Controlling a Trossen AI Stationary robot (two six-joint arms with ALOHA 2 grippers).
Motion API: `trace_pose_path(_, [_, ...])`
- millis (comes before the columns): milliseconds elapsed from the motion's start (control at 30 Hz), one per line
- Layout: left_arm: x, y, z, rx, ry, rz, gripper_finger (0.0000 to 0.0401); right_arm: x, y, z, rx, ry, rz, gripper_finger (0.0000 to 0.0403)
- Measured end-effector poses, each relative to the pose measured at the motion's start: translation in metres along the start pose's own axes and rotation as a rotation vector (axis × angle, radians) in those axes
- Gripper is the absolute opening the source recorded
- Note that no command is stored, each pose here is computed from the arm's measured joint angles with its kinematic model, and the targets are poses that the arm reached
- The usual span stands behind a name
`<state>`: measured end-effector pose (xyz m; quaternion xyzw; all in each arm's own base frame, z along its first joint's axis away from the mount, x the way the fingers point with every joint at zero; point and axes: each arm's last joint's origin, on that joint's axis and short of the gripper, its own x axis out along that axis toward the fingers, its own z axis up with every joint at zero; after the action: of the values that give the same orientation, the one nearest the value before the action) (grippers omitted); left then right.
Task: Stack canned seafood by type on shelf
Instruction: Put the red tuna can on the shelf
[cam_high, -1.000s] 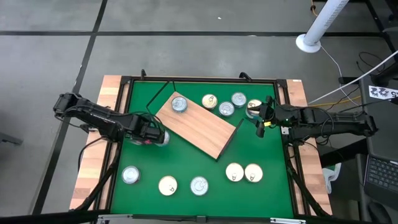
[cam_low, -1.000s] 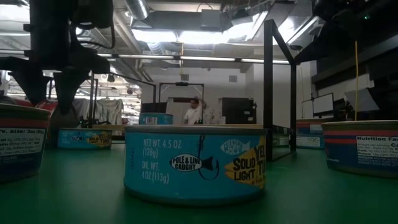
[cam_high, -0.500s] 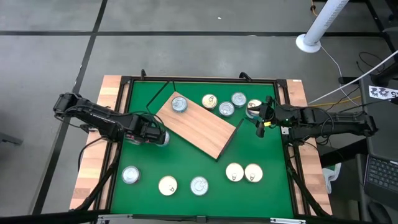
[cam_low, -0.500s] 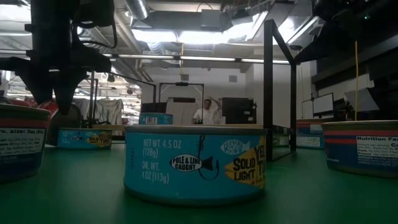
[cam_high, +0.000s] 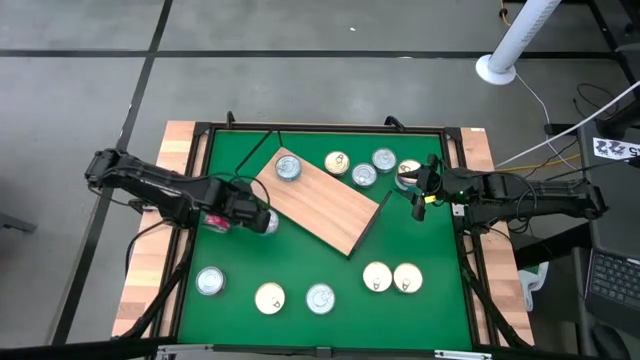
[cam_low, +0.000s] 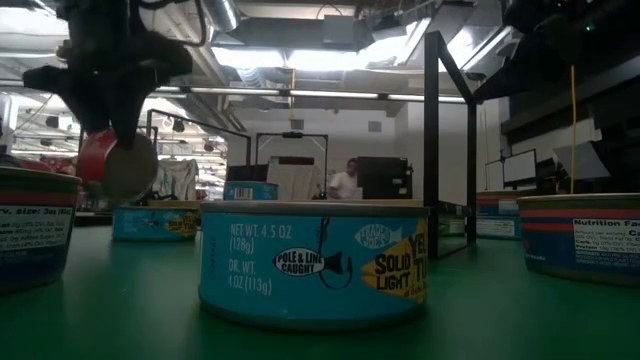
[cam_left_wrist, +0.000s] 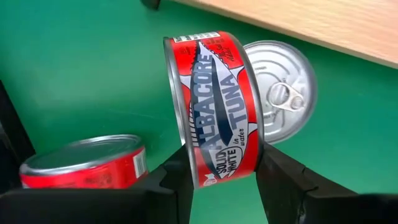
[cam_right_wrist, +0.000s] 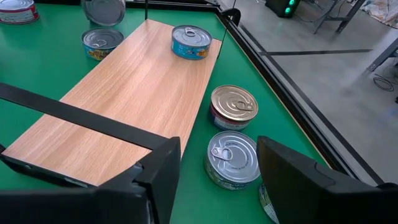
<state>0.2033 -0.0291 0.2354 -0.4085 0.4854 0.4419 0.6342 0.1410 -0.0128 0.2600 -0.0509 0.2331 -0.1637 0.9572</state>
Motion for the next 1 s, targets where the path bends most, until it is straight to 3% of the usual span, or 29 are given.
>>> trace_pose_path(300, [-0.025, -0.010, 0.008, 0.140, -0.078, -0.077, 0.0132, 0.000, 0.000, 0.000, 0.000, 0.000, 0.000, 0.0211])
trace_pose_path(633, [-0.036, -0.030, 0.016, 0.287, -0.315, -0.217, 0.0133, 0.000, 0.000, 0.000, 0.000, 0.000, 0.000, 0.0211])
trace_pose_path(800, [-0.043, -0.046, 0.022, 0.425, -0.486, -0.310, 0.0133, 0.000, 0.000, 0.000, 0.000, 0.000, 0.000, 0.0211])
trace_pose_path(1000, [-0.050, -0.053, 0.027, 0.627, -0.681, -0.247, 0.0133, 0.000, 0.000, 0.000, 0.001, 0.000, 0.000, 0.0211])
